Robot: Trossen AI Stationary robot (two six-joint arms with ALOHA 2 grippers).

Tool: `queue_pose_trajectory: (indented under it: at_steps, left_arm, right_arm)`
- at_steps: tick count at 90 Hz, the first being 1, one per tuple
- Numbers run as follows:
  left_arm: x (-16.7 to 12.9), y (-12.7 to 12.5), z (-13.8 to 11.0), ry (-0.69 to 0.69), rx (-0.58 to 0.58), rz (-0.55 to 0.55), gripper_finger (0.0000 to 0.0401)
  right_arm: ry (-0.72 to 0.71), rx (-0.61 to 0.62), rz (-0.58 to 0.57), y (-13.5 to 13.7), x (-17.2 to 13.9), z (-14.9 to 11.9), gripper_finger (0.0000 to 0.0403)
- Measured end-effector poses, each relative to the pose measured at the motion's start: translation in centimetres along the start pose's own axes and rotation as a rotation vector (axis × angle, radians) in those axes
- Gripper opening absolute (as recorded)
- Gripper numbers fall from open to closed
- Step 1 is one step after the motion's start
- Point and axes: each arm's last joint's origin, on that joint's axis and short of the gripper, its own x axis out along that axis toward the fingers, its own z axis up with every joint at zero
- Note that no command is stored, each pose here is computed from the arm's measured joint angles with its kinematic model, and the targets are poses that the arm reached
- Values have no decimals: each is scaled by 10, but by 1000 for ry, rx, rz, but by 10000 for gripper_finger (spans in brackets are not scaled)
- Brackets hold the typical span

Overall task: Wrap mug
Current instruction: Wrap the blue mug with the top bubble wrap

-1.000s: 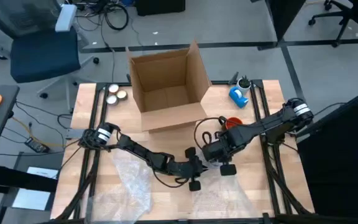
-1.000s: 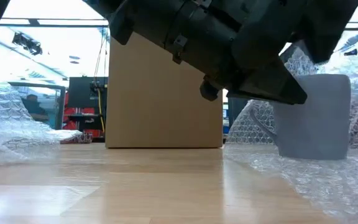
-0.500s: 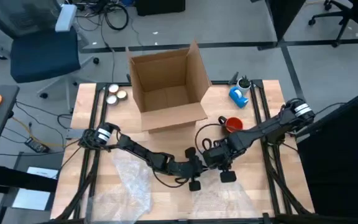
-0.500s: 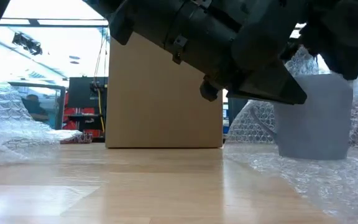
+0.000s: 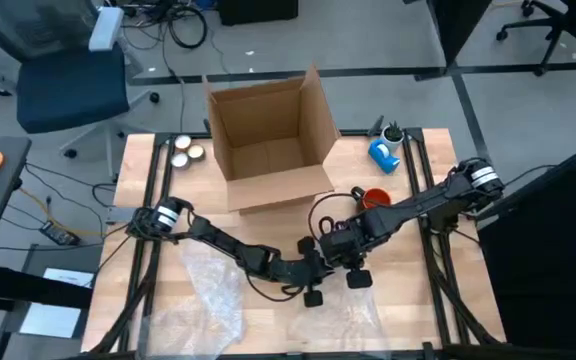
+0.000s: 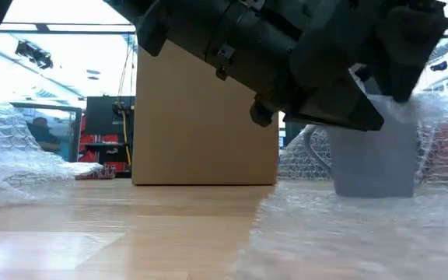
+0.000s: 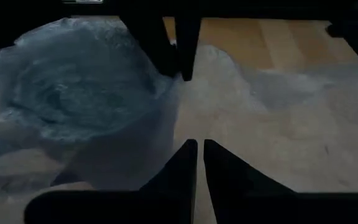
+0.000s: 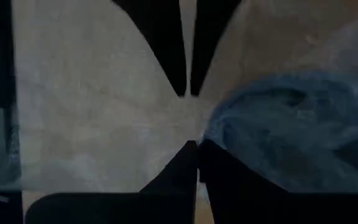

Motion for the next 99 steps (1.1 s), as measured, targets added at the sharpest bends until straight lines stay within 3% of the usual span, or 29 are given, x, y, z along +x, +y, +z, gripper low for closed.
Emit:
queue_pose_trajectory:
  at_steps: [15, 34, 49, 99]
  left_arm:
    - [0, 0, 0, 1, 0, 1, 15]
    - [0, 0, 0, 2, 1, 1, 15]
    - [0, 0, 0, 2, 1, 0, 15]
    - [0, 0, 0, 2, 1, 0, 15]
  right_arm:
    - [3, -12, 7, 6, -9, 2, 0]
    - [46, 1, -103, -1, -10, -3, 0]
    - [13, 0, -70, 0, -10, 1, 0]
    - [37, 41, -83, -30, 28, -16, 0]
